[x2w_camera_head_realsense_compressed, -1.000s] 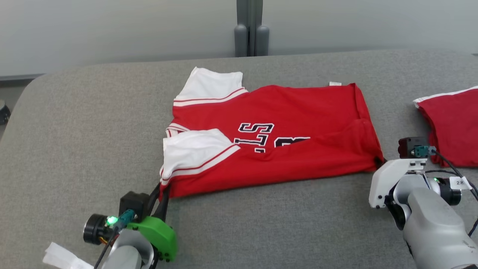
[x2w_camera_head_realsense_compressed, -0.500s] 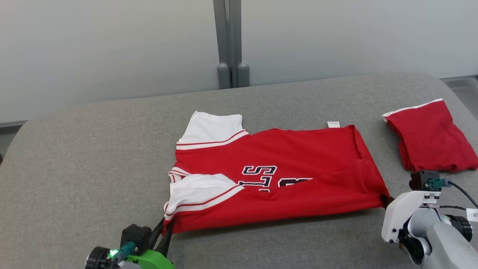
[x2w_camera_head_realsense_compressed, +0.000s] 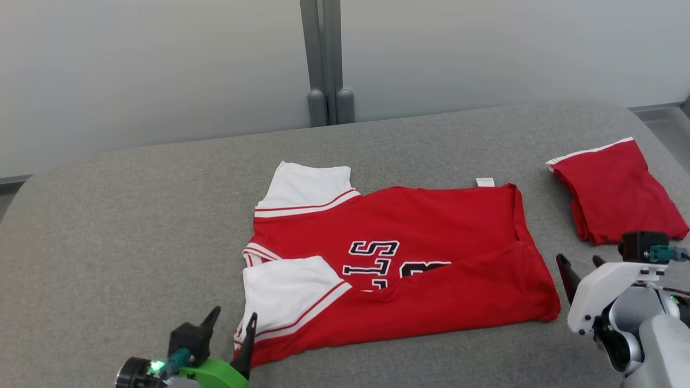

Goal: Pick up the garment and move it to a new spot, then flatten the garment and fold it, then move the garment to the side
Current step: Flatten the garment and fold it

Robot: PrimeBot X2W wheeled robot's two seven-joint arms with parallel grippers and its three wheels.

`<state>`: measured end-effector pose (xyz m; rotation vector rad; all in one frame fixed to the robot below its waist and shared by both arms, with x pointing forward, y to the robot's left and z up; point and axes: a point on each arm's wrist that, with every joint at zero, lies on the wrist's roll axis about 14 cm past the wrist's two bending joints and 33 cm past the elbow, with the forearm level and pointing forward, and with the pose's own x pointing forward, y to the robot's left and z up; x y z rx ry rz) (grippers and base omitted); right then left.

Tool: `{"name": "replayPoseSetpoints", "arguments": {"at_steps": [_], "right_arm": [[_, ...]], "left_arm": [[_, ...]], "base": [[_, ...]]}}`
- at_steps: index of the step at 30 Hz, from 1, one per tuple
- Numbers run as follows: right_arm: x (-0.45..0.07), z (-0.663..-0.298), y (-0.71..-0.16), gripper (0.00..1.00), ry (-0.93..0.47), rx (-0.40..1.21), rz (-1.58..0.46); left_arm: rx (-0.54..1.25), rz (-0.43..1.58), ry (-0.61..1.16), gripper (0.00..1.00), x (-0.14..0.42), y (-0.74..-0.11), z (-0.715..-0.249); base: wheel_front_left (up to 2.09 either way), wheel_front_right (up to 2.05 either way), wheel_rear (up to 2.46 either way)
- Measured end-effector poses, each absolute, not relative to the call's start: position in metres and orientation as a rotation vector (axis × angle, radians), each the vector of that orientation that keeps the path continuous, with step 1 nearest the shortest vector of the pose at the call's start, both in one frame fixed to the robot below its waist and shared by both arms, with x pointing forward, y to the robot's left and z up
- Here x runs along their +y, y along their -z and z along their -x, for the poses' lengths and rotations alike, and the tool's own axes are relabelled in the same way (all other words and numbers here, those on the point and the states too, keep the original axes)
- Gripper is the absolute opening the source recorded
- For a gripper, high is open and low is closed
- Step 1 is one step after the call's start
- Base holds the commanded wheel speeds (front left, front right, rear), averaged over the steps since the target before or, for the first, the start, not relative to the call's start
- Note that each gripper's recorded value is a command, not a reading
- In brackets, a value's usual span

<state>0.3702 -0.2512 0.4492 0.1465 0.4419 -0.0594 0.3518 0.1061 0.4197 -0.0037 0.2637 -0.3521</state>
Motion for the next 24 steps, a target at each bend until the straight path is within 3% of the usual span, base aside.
{"name": "replayPoseSetpoints", "arguments": {"at_steps": [7,12,24], "right_arm": [[-0.237,-0.394,-0.509,1.0,0.021,0.184,-0.072],[-0.219,-0.414,-0.53,1.0,-0.025,0.096,-0.051],[-0.188,-0.493,-0.55,1.0,-0.144,0.046,0.057]], "left_arm": [[0.054,0.069,0.255,1.0,0.121,-0.479,-0.398],[-0.044,0.057,0.32,1.0,0.105,-0.52,-0.439],[0.368,-0.173,0.533,1.0,0.067,-0.501,-0.55]], "base": [[0.0,0.0,0.0],[0.0,0.0,0.0],[0.0,0.0,0.0]]}}
